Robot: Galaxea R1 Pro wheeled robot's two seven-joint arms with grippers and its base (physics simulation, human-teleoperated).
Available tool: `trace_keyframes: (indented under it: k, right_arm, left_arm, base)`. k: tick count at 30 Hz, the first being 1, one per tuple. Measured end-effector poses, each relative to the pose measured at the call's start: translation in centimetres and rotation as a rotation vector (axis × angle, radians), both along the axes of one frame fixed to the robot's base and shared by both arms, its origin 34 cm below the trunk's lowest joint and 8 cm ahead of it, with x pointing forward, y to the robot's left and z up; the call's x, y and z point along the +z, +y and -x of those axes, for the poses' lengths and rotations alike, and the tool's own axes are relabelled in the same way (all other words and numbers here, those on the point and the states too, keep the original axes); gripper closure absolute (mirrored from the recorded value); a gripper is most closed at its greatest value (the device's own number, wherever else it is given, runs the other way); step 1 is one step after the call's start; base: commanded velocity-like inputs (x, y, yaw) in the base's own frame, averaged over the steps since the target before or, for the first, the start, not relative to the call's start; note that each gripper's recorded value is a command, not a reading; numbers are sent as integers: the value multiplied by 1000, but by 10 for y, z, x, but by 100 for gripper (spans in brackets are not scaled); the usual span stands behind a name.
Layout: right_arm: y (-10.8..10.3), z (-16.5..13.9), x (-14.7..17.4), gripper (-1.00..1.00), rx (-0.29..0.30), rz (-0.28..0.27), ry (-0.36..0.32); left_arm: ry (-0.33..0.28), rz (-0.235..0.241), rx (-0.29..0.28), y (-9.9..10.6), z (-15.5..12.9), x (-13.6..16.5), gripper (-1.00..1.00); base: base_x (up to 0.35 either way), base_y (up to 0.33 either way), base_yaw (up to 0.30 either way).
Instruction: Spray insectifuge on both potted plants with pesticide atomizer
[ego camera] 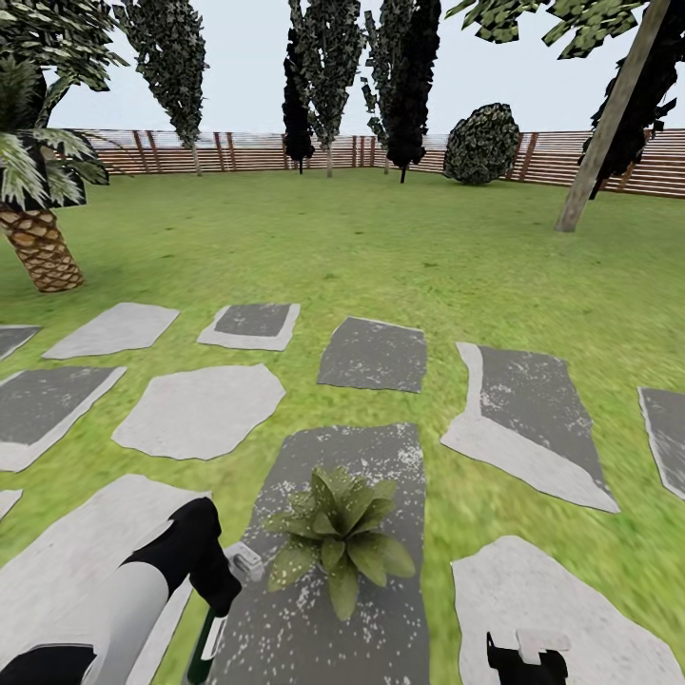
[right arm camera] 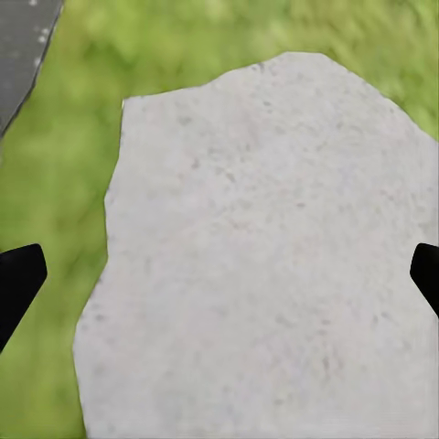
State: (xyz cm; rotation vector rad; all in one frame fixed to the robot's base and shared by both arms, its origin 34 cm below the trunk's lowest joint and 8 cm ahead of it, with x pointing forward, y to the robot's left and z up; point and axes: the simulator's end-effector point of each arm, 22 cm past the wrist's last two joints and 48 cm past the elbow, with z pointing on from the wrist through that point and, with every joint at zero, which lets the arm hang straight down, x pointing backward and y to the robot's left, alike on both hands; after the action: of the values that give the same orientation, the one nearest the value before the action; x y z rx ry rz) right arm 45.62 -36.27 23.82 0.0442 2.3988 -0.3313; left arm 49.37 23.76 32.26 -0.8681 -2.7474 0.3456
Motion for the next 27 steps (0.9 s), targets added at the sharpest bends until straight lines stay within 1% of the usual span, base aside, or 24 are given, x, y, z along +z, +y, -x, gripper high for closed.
trace_keyframes:
  k: [3, 4, 5, 9, 13, 16, 23, 27]
  right_arm:
    - [0, 0, 0, -100, 0, 0, 0]
    - [0, 0, 0, -100, 0, 0, 0]
    - [0, 0, 0, -100, 0, 0, 0]
    - [0, 0, 0, -100, 0, 0, 0]
    - [0, 0, 0, -100, 0, 0, -1]
    - [0, 0, 0, -100, 0, 0, 0]
    - [0, 0, 0, -100, 0, 0, 1]
    - [0, 0, 0, -100, 0, 0, 0]
  left_arm:
    - [-18, -17, -3, 3, -5, -1, 100]
    - [-33, -33, -6, 6, -8, -1, 100]
    - [-39, -38, -5, 6, -9, -2, 100]
    - [-44, -39, -4, 5, -10, -2, 100]
    - [-45, -37, -3, 4, -10, -2, 100]
    - [-45, -38, -4, 4, -10, -2, 100]
    - [-44, -39, -5, 5, -10, -2, 100]
    - [-44, -39, -4, 5, -10, -2, 100]
  base:
    - [0, 0, 0]
    - [0, 0, 0]
    - [0, 0, 0]
    - [32, -35, 0]
    - [120, -198, 0]
    - [6, -258, 0]
    - [-204, -212, 1]
    - [-239, -198, 141]
